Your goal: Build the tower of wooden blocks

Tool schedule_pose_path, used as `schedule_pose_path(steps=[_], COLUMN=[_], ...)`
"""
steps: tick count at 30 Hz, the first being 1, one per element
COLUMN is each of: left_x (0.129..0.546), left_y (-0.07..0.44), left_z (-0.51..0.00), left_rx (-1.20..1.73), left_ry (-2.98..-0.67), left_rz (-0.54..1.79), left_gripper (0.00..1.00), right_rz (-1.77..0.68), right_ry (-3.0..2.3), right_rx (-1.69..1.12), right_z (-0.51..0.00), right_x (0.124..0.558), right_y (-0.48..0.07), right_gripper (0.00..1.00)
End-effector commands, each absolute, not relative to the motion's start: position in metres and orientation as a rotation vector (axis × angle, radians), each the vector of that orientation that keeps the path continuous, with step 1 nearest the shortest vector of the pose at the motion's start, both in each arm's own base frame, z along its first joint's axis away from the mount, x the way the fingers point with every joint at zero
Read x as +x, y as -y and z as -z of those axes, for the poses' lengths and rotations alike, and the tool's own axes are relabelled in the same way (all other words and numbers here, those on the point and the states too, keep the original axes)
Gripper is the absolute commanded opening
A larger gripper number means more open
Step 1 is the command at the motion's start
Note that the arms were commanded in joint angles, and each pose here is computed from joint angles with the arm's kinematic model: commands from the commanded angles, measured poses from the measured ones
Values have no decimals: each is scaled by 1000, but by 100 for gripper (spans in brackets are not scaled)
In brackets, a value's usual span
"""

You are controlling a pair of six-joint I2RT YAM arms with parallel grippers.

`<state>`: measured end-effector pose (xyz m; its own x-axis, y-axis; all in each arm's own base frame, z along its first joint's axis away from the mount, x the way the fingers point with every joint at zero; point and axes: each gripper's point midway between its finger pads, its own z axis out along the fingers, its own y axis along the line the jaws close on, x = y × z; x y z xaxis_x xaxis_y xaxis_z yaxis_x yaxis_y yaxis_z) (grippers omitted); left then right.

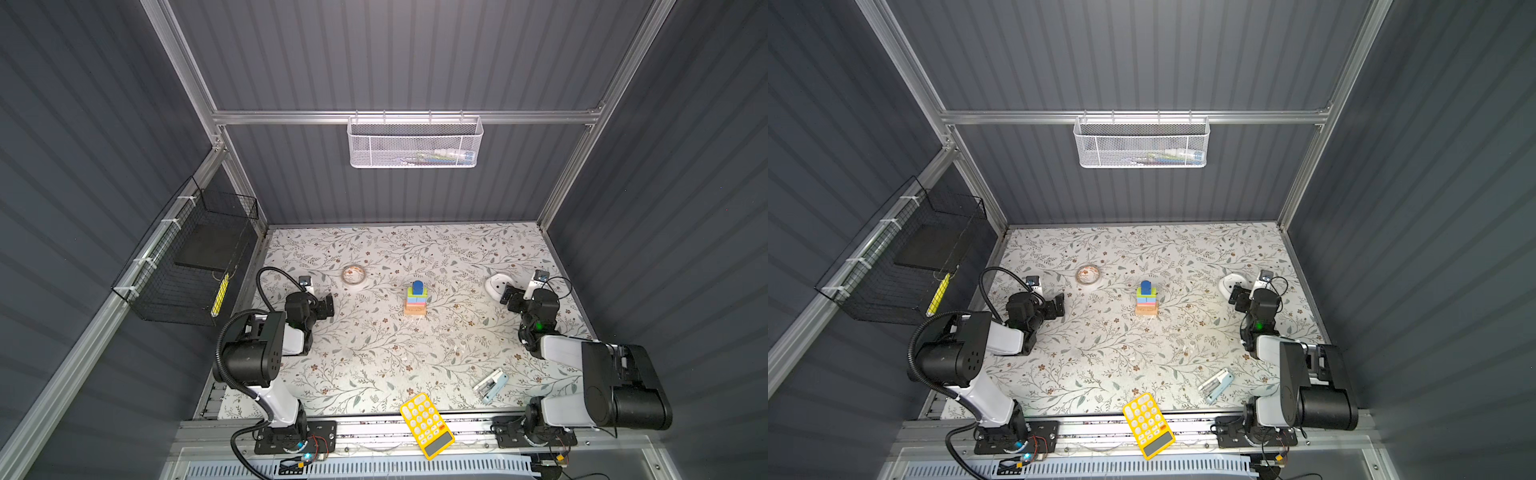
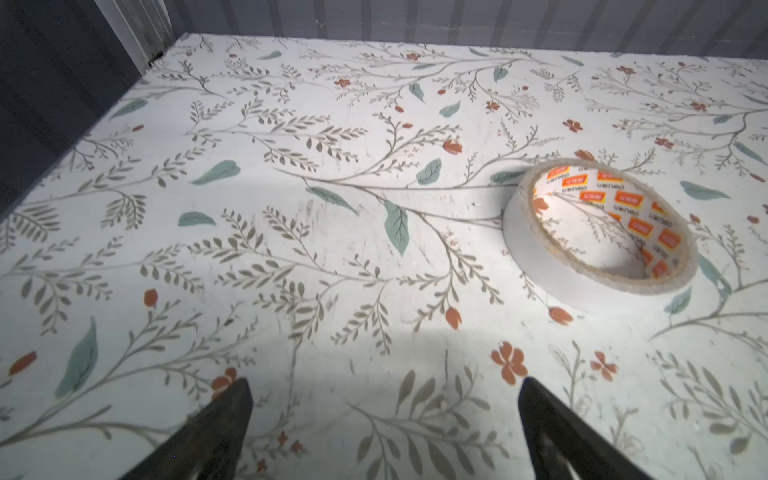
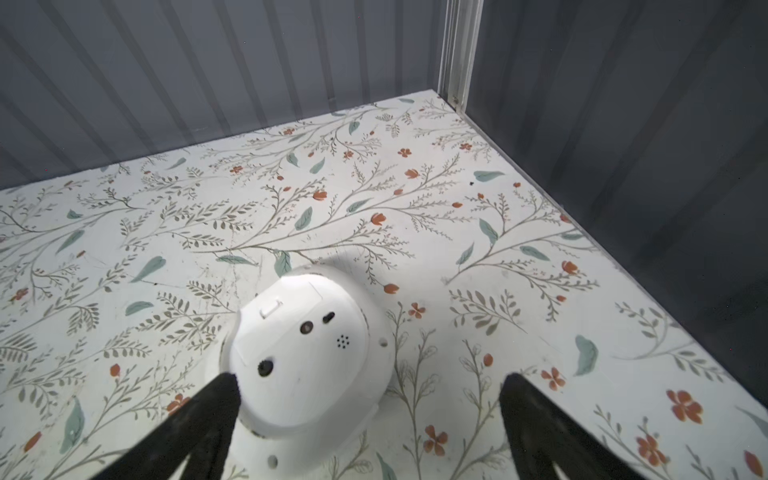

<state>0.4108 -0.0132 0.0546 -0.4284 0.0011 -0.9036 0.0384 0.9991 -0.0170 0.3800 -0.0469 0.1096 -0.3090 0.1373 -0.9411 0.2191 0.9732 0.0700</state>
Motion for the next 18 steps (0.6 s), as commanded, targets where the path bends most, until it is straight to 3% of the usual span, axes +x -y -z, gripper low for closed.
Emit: schedule_pose_path(steps=[1, 18], left_x=[418, 418], left_y=[12, 13], left_z=[-62, -62], left_rx=[60, 60], left_ry=[-1994, -1991], left_rz=[17, 15], left_gripper=[100, 100], right_rz=[18, -10], right_ry=[-1838, -1821], right_rx=[138, 93], right_z=[-122, -118], right_x=[388, 386], right_y=[29, 22], right_gripper=[99, 99])
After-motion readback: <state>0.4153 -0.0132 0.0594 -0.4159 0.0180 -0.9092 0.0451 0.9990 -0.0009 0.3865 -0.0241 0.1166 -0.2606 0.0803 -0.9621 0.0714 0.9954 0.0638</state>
